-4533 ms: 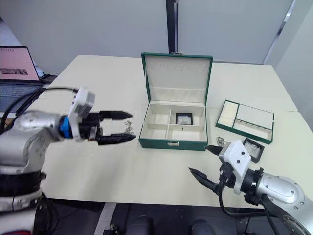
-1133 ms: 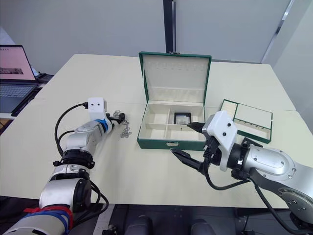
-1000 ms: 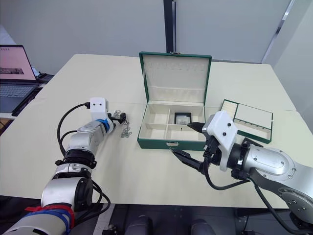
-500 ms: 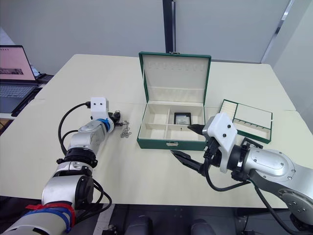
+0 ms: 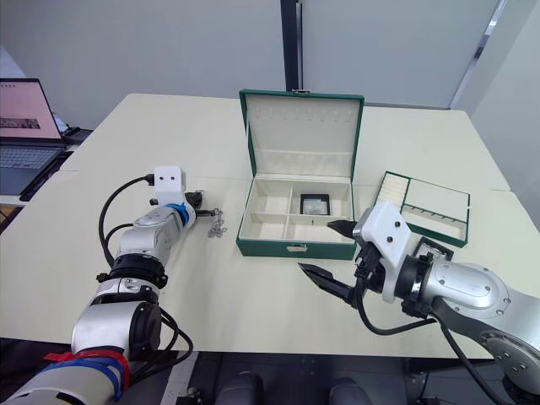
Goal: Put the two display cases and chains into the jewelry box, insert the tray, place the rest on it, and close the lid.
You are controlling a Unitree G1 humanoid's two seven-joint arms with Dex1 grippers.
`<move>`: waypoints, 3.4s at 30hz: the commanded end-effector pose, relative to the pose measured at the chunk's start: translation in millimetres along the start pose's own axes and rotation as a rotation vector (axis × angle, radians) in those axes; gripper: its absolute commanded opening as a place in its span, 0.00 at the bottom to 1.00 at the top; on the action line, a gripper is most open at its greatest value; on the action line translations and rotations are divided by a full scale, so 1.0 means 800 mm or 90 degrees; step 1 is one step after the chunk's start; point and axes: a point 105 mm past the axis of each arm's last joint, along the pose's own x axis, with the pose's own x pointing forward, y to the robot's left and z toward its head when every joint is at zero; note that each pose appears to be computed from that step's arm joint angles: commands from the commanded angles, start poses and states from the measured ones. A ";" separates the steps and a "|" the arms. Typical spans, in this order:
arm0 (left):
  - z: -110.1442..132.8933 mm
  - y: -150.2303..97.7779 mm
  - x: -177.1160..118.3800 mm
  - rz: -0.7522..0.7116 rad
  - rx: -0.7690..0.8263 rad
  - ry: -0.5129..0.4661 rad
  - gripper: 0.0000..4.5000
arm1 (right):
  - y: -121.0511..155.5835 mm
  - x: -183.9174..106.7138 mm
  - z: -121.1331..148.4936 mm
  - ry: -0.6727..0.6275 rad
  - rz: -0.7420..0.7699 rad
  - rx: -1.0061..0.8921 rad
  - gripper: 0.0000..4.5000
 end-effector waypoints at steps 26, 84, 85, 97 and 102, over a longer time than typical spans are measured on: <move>0.112 0.000 -0.164 -0.158 0.222 0.014 0.00 | -0.021 -0.045 0.003 -0.005 -0.022 -0.004 1.00; 0.106 -0.232 -0.081 -0.352 0.265 -0.059 0.00 | -0.038 -0.091 -0.015 0.058 -0.110 0.013 1.00; 0.105 -0.232 -0.079 -0.350 0.268 -0.058 0.00 | -0.038 -0.091 -0.015 0.057 -0.109 0.013 1.00; 0.090 -0.227 -0.062 -0.325 0.281 -0.042 0.00 | -0.038 -0.088 0.000 0.014 -0.112 0.022 1.00; 0.083 -0.229 -0.060 -0.326 0.286 -0.032 0.00 | -0.039 -0.086 0.005 0.007 -0.115 0.022 1.00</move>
